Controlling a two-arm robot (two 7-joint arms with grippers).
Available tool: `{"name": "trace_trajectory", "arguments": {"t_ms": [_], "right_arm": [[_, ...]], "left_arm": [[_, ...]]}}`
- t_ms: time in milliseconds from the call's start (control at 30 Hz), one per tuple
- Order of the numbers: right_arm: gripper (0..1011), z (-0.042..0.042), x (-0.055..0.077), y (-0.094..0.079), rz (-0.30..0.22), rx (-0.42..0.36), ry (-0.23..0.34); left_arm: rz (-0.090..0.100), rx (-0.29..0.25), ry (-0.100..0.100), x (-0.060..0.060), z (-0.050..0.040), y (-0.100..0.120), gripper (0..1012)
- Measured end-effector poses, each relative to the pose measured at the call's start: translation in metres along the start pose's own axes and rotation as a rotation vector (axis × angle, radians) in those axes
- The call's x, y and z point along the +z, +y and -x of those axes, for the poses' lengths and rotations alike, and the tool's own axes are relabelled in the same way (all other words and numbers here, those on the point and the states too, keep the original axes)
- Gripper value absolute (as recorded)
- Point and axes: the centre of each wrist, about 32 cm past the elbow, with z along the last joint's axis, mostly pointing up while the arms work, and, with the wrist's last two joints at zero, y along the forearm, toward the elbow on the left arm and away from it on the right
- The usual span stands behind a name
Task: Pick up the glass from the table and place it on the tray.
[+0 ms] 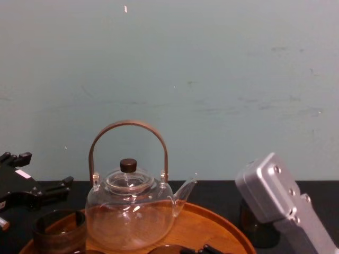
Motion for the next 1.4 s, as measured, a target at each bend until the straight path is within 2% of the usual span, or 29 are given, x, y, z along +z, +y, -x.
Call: {"name": "trace_trajectory", "arguments": {"t_ms": [267,733,1100,1400], "right_arm": [[1002,-0.0009,0.0,-0.004,-0.026,0.012,0.001],[1002,-0.0025,0.014,-0.022,-0.081,-0.037,-0.05],[1002,0.0023,0.025,-0.044,-0.14,-0.071,-0.094],[1002,0.0049,0.021,-0.07,-0.163,-0.138,-0.085]], "left_arm": [[0.0,0.0,0.0,0.0,0.0,0.0,1001],[0.0,0.0,0.0,0.0,0.0,0.0,1001],[0.0,0.0,0.0,0.0,0.0,0.0,1001],[0.0,0.0,0.0,0.0,0.0,0.0,1001]]}}
